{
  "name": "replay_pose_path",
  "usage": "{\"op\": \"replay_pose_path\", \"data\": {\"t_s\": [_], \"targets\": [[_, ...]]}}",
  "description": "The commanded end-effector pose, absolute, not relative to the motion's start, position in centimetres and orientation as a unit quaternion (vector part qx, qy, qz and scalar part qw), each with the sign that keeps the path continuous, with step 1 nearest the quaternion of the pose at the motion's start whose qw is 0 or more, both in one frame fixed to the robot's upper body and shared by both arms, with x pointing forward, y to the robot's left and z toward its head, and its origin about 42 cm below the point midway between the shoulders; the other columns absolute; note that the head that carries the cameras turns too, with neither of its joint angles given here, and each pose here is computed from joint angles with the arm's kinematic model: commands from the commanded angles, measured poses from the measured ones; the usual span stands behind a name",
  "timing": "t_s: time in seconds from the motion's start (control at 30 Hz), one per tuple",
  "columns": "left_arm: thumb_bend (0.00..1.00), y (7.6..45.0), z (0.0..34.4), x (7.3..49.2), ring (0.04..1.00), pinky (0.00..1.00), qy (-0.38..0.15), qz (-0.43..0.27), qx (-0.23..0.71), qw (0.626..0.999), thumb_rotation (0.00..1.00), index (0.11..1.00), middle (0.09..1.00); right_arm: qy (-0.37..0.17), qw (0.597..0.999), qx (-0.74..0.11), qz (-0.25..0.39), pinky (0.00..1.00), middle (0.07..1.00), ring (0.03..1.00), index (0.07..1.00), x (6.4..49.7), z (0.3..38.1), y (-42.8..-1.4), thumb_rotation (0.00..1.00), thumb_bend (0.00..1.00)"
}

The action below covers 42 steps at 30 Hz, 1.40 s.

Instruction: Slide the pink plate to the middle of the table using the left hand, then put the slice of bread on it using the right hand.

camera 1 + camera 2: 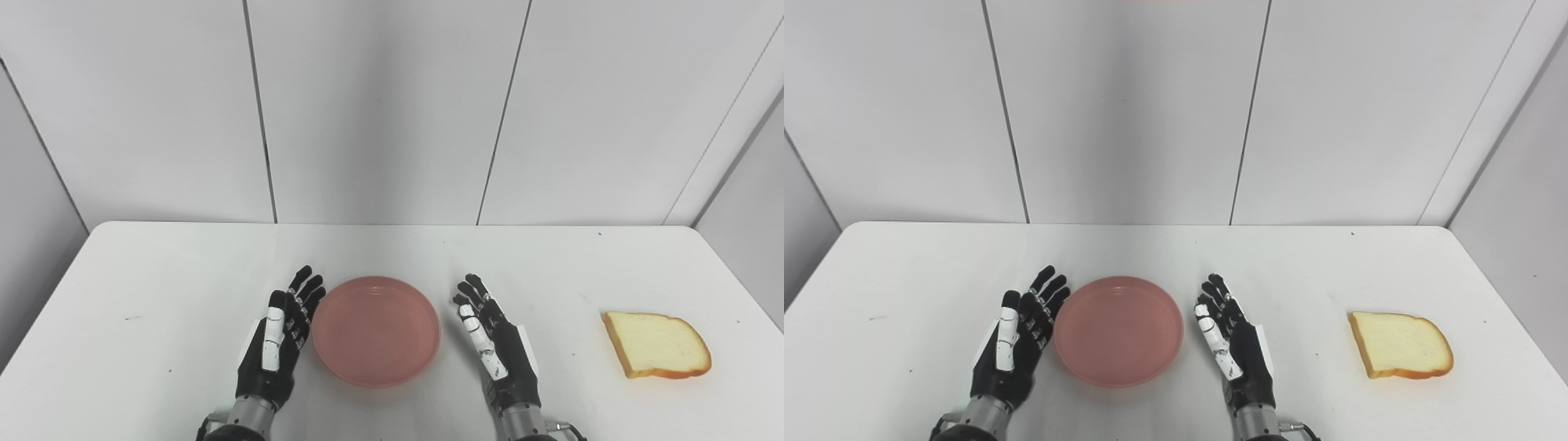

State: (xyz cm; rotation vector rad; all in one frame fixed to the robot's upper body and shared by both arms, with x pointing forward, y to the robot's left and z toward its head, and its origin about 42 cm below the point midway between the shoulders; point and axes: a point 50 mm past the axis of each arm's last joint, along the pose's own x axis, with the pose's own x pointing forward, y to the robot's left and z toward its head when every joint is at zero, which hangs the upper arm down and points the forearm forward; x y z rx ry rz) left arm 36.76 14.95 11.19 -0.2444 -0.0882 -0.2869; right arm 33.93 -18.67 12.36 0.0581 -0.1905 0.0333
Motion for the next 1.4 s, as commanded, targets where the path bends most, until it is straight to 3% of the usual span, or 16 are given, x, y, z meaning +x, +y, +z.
{"op": "replay_pose_path", "data": {"t_s": [0.0,0.33,0.53,0.63,0.8,0.87,0.97,1.2,1.3,1.37], "targets": [[0.79,14.5,9.1,36.0,0.941,0.97,-0.006,-0.141,-0.123,0.982,0.99,0.914,0.934,-0.147,0.988,0.025,0.025,0.92,0.887,0.872,0.893,34.6,14.2,-18.3,0.71,0.71],[0.80,14.2,9.3,36.3,0.947,0.98,-0.013,-0.153,-0.125,0.980,0.99,0.925,0.942,-0.163,0.985,-0.007,0.052,0.95,0.902,0.888,0.906,34.6,14.9,-19.1,0.74,0.68],[0.82,13.9,9.1,36.3,0.954,0.98,-0.002,-0.162,-0.130,0.978,0.96,0.907,0.945,-0.185,0.980,-0.028,0.068,0.96,0.890,0.913,0.886,35.2,17.1,-21.1,0.72,0.71],[0.82,14.2,9.2,36.5,0.953,0.98,-0.003,-0.148,-0.129,0.981,0.97,0.914,0.942,-0.210,0.973,-0.062,0.069,0.92,0.857,0.887,0.861,35.7,18.4,-22.3,0.70,0.65],[0.81,14.7,9.0,37.3,0.956,0.97,-0.004,-0.132,-0.132,0.982,0.96,0.928,0.945,-0.234,0.966,-0.099,0.052,0.88,0.836,0.860,0.844,36.5,20.5,-24.4,0.65,0.68],[0.80,14.7,9.0,37.5,0.956,0.98,-0.002,-0.129,-0.134,0.983,0.95,0.924,0.941,-0.247,0.959,-0.127,0.053,0.81,0.828,0.843,0.846,36.8,21.7,-25.5,0.62,0.64],[0.80,14.6,9.0,37.6,0.953,0.98,0.000,-0.129,-0.136,0.982,0.95,0.923,0.939,-0.251,0.951,-0.172,0.056,0.79,0.829,0.835,0.847,37.0,23.1,-27.2,0.62,0.63],[0.80,14.3,8.8,37.8,0.940,0.95,0.001,-0.139,-0.132,0.981,0.94,0.923,0.936,-0.244,0.925,-0.279,0.085,0.71,0.810,0.778,0.824,36.7,27.1,-32.9,0.56,0.70],[0.79,14.2,8.8,37.9,0.941,0.95,-0.001,-0.147,-0.126,0.981,0.95,0.924,0.940,-0.225,0.918,-0.312,0.094,0.72,0.819,0.789,0.829,36.5,27.9,-34.5,0.56,0.75],[0.79,14.2,8.8,37.8,0.953,0.97,-0.001,-0.149,-0.121,0.981,0.97,0.936,0.949,-0.201,0.914,-0.337,0.098,0.79,0.840,0.843,0.840,36.3,28.5,-35.7,0.50,0.79]]}}
